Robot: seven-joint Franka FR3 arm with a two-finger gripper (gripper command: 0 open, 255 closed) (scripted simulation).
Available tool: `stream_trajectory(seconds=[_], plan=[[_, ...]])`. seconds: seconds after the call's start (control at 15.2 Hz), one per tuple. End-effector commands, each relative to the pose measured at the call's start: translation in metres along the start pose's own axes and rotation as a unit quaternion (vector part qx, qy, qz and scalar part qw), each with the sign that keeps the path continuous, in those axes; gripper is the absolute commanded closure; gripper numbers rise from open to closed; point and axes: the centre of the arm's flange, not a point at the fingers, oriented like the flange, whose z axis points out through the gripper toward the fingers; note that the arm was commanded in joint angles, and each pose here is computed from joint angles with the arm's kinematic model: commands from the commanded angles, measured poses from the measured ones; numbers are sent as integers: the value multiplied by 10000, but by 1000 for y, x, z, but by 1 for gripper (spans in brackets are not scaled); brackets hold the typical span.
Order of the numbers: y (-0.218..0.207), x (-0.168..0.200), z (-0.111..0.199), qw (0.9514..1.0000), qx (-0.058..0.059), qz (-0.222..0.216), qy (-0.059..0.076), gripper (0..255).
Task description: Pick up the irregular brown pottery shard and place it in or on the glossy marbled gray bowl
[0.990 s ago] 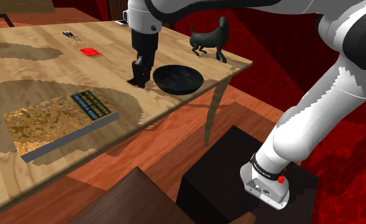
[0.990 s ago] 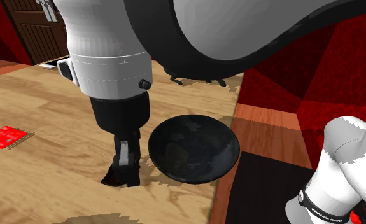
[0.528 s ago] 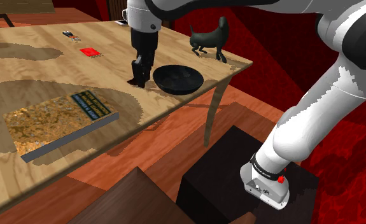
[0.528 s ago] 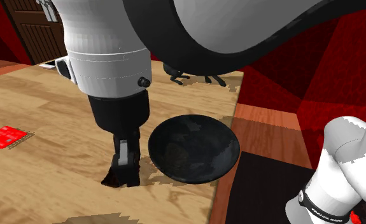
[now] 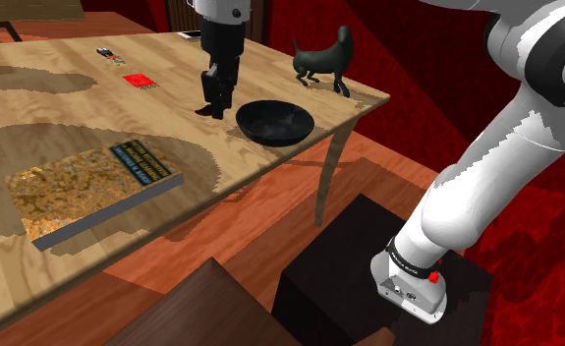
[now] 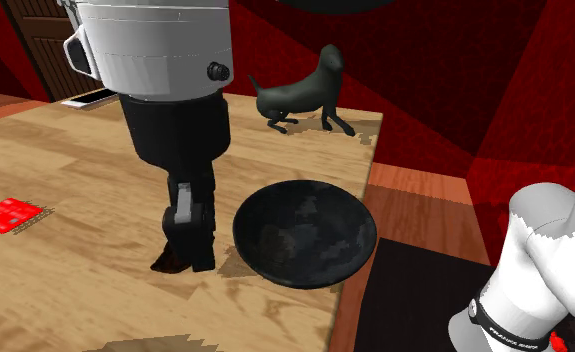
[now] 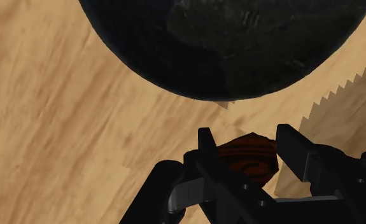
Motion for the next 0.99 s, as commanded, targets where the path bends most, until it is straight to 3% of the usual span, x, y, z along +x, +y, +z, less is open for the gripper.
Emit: stream_trajectory(seconds=[0.0, 0.79, 0.92], plan=[[0, 1, -11, 10000, 0, -1, -2, 255], [-1, 3, -74, 10000, 0, -1, -2, 255], [2, -23, -76, 10000, 0, -1, -2, 255]])
